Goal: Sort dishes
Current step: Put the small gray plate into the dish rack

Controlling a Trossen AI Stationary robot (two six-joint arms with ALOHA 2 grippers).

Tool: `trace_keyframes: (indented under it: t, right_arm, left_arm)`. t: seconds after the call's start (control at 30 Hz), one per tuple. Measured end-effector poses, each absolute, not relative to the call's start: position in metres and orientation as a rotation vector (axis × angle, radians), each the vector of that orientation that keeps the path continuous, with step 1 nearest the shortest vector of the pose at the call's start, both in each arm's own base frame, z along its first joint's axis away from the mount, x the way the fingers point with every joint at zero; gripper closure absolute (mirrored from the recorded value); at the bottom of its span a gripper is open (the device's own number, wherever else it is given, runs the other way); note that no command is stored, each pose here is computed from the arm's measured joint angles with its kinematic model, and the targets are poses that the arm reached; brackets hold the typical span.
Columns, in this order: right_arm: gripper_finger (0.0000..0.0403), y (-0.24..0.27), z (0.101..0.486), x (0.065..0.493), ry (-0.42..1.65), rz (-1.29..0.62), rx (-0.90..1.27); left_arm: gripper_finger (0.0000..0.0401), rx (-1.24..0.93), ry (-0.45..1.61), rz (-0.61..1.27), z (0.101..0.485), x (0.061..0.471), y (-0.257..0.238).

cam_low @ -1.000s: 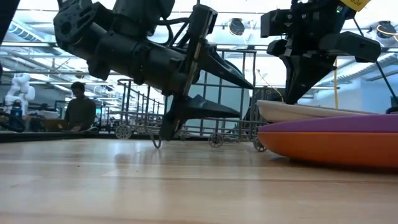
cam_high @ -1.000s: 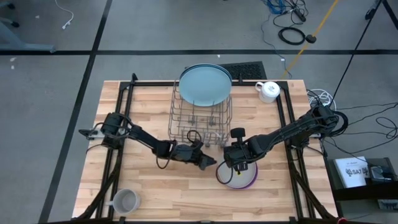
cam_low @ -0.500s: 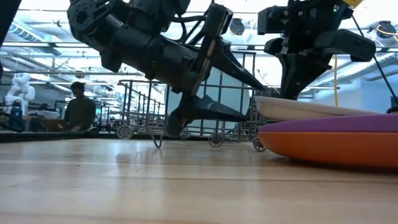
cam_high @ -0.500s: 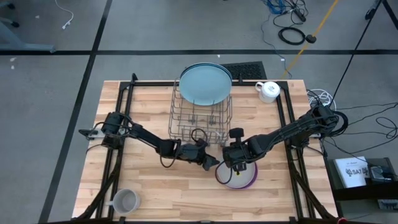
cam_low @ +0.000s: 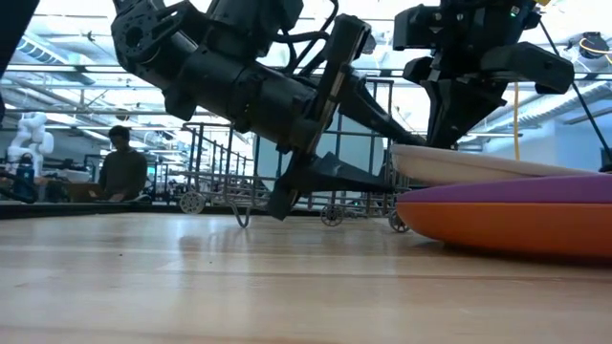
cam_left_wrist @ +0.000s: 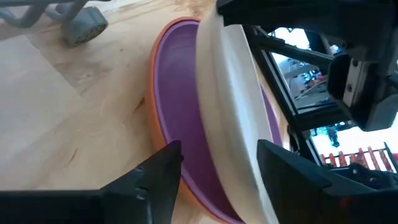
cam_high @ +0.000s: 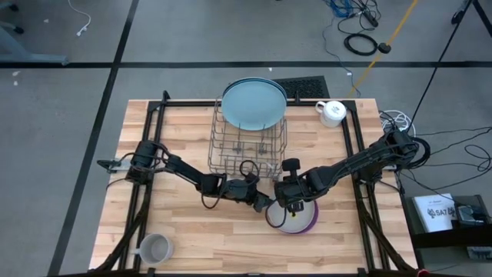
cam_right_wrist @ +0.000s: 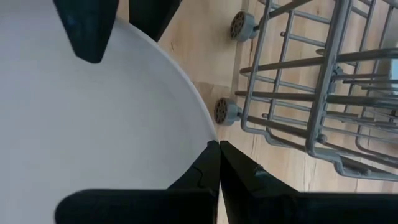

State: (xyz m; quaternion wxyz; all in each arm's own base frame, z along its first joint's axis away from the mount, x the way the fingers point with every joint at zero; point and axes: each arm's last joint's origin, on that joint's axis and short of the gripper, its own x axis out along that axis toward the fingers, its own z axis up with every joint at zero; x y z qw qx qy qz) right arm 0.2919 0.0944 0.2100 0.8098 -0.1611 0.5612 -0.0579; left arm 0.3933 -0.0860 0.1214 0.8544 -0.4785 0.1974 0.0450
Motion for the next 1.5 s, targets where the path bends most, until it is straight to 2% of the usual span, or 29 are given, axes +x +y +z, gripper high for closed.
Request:
trace_keyframes:
  t: [0.4,0.47,0.67,0.8,1.2,1.5]
  right_arm:
    - [0.0403,0.095,0.210,0.293,1.187,-0.114,-0.349]
    - [0.0403,0.095,0.211,0.293,1.186,-0.109,-0.346]
    - [0.0402,0.098,0.211,0.292,1.192,-0.075,-0.354]
    - [0.0387,0.100,0.215,0.292,1.183,-0.075,-0.369]
    - [0.0298,0.111,0.289,0.306,0.963,-0.069,-0.415]
    - [0.0278,0.112,0.329,0.308,0.871,-0.110,-0.524]
  left_arm:
    - [0.0372,-0.980,0.444,0.105,0.118,0.392,-0.086]
    - [0.0390,-0.980,0.444,0.109,0.117,0.392,-0.086]
    - [0.0392,-0.982,0.447,0.092,0.118,0.392,-0.086]
    - [0.0392,-0.976,0.447,0.070,0.119,0.392,-0.087]
    - [0.0393,-0.905,0.397,-0.065,0.151,0.390,-0.090]
    - [0.0393,-0.789,0.343,-0.111,0.201,0.375,-0.091]
